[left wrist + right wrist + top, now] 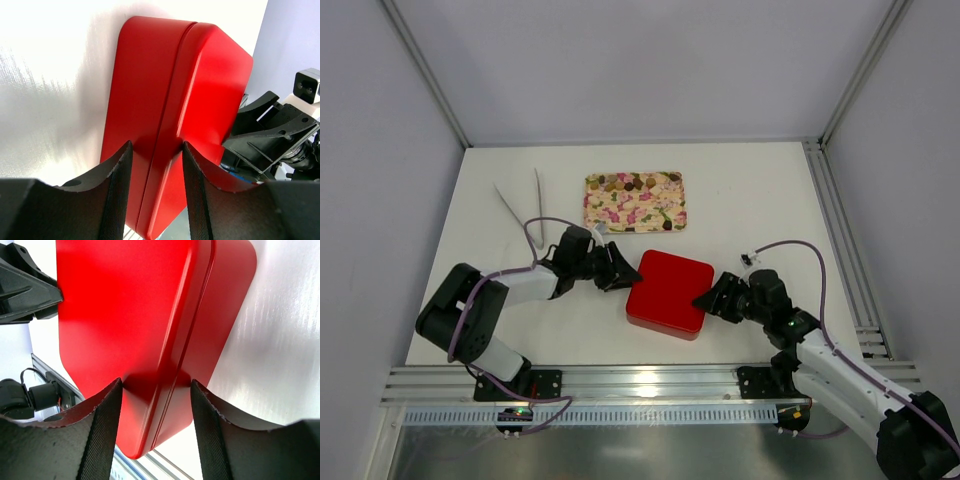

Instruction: Pack the chocolate

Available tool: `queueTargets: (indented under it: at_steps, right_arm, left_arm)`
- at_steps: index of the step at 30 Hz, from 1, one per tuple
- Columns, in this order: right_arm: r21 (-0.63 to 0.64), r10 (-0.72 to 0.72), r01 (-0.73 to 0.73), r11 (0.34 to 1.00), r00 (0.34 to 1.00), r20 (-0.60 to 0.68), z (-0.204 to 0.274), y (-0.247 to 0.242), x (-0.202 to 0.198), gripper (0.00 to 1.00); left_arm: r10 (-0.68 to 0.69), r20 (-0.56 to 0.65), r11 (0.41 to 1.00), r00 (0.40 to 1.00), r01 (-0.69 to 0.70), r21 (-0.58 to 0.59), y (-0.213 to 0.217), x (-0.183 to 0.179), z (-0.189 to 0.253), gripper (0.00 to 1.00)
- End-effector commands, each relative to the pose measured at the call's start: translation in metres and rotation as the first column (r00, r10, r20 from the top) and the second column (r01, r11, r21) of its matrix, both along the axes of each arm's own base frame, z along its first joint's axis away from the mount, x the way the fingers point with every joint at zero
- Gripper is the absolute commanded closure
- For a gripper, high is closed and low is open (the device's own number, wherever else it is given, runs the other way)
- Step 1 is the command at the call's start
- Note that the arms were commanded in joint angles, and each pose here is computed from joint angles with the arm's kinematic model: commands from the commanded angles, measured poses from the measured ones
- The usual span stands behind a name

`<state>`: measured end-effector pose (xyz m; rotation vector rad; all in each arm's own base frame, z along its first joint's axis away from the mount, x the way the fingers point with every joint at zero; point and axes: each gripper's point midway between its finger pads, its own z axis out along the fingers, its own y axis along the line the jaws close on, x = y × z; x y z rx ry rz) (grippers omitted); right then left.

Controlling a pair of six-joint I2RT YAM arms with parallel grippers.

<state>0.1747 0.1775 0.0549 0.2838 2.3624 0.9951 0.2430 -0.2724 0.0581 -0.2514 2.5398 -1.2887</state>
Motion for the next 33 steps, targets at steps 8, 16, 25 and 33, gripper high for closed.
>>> queueTargets:
  at_steps: [8, 16, 25, 33]
  right_arm:
    - [-0.127, 0.017, -0.043, 0.991, 0.980, -0.198, -0.052, -0.022, -0.045, 0.92]
    - [-0.121, 0.018, -0.044, 0.992, 0.978, -0.209, -0.054, -0.020, -0.047, 0.96]
    - [-0.093, 0.049, -0.073, 0.993, 0.971, -0.235, -0.052, -0.014, -0.062, 0.50]
    - [-0.048, 0.070, -0.084, 0.995, 0.966, -0.248, -0.043, -0.010, -0.071, 0.27]
  left_arm:
    - [0.050, -0.195, 0.955, 0.979, 0.011, 0.298, 0.052, -0.043, -0.073, 0.59]
    - [0.048, -0.195, 0.955, 0.980, 0.012, 0.295, 0.052, -0.043, -0.071, 0.59]
    - [0.051, -0.196, 0.955, 0.979, 0.010, 0.298, 0.053, -0.044, -0.071, 0.58]
    - [0.076, -0.182, 0.957, 0.980, -0.020, 0.289, 0.052, -0.040, -0.066, 0.58]
